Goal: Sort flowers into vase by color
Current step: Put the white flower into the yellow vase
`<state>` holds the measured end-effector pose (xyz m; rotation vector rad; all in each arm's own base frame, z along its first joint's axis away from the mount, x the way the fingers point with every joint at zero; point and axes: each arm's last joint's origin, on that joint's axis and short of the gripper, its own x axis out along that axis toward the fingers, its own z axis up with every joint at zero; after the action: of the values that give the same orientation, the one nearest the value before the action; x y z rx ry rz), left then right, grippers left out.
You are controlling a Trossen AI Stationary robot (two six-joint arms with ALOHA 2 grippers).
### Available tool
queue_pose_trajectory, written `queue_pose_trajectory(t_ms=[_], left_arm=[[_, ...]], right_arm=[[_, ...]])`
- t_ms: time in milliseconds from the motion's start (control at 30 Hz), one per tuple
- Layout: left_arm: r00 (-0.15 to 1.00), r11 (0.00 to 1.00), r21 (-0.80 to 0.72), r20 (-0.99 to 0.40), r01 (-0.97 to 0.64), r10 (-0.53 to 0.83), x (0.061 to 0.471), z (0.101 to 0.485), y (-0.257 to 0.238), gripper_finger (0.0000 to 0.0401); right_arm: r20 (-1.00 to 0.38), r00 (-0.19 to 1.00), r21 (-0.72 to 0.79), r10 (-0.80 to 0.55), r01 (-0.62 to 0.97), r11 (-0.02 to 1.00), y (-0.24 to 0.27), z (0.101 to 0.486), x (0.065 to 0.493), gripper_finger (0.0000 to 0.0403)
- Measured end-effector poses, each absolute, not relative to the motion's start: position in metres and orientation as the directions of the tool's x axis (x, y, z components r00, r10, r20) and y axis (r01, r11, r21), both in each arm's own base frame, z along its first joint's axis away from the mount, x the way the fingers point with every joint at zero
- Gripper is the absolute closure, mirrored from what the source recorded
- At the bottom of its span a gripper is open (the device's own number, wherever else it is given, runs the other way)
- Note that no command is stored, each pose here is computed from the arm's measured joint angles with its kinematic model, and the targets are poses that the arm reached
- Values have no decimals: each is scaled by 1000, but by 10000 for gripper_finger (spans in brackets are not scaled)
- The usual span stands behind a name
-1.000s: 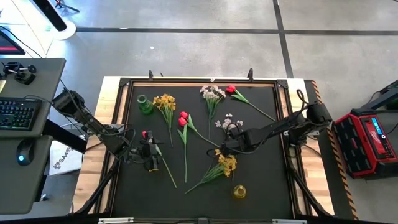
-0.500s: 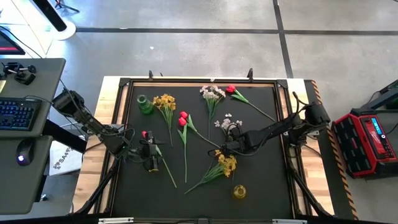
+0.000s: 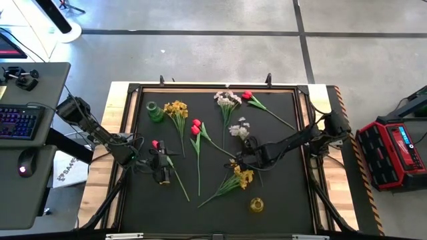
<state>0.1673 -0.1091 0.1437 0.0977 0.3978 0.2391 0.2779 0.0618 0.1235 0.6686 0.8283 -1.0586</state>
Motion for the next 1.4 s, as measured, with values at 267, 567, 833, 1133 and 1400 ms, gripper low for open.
queue_pose_trajectory(t_ms=[267, 567, 833, 1133, 1400], left_arm=[[939, 995, 78, -335, -60, 83, 172, 153, -117, 149], [962, 998, 70, -272, 3, 16, 175, 162, -121, 149], [965, 1000, 27, -261, -6, 13, 176, 163, -121, 149], [970, 1000, -3, -243, -20, 18, 176, 165, -121, 149], [971, 1000, -5, -240, -22, 20, 176, 165, -121, 149]], right_arm=[[-577, 477, 232, -663, 874, 426, 89, 169, 272, 399], [-166, 739, 324, -653, 667, 671, 160, 230, 235, 400], [-9, 816, 273, -578, 558, 784, 222, 262, 201, 401], [-10, 871, 272, -492, 476, 837, 258, 238, 190, 401], [-6, 889, 199, -458, 450, 870, 275, 266, 189, 401]])
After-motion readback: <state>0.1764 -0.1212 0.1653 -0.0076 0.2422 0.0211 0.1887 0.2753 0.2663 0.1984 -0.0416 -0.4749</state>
